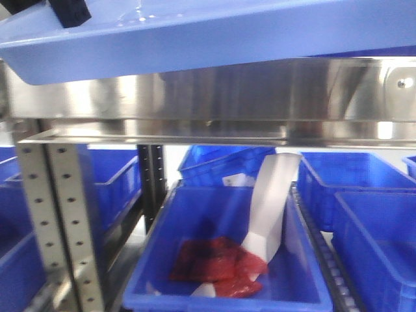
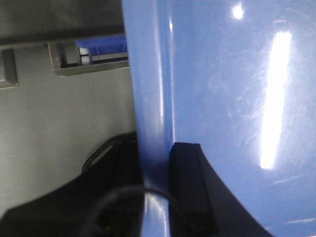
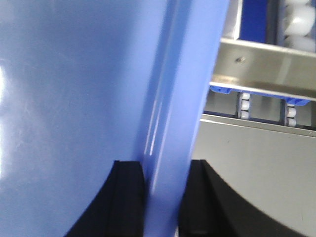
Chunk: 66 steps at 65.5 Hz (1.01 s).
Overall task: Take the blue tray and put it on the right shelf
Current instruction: 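Raise the held tray with both grippers above the shelf's upper level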
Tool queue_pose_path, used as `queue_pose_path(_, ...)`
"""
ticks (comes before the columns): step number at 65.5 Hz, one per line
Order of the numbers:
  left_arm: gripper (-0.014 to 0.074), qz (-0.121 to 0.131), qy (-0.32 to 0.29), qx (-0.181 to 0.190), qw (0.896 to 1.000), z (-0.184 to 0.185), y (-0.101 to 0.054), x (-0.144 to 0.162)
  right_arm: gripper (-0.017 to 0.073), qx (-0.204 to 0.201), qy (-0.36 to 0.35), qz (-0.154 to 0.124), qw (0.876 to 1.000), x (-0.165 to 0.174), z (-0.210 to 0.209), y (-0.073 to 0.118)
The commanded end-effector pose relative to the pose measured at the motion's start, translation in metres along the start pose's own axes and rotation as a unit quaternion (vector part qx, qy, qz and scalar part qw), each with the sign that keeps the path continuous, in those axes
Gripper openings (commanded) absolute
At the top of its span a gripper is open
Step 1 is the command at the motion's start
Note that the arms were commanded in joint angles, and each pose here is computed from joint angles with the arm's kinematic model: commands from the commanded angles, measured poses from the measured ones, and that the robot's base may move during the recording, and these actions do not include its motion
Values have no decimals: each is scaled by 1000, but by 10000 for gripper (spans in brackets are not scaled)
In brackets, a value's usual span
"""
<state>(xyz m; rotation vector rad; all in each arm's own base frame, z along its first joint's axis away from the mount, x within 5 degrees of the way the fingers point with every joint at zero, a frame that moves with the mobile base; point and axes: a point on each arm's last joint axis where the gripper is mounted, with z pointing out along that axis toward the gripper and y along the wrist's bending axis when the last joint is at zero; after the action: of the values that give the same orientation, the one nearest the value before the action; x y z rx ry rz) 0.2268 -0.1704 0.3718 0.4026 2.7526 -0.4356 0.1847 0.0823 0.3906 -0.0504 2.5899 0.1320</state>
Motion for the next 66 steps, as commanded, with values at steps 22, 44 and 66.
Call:
queue_pose_path(22,-46,22,28,23,999,-17,-7,12,56,-30,-63,-10,998,-10,-14,3)
queue_pose_path(44,-46,22,28,23,999,-17,-7,12,56,-30,-63,-10,998,-10,-14,3)
queue_pose_path(66,-46,22,28,23,999,-17,-7,12,56,-30,-63,-10,998,-10,-14,3)
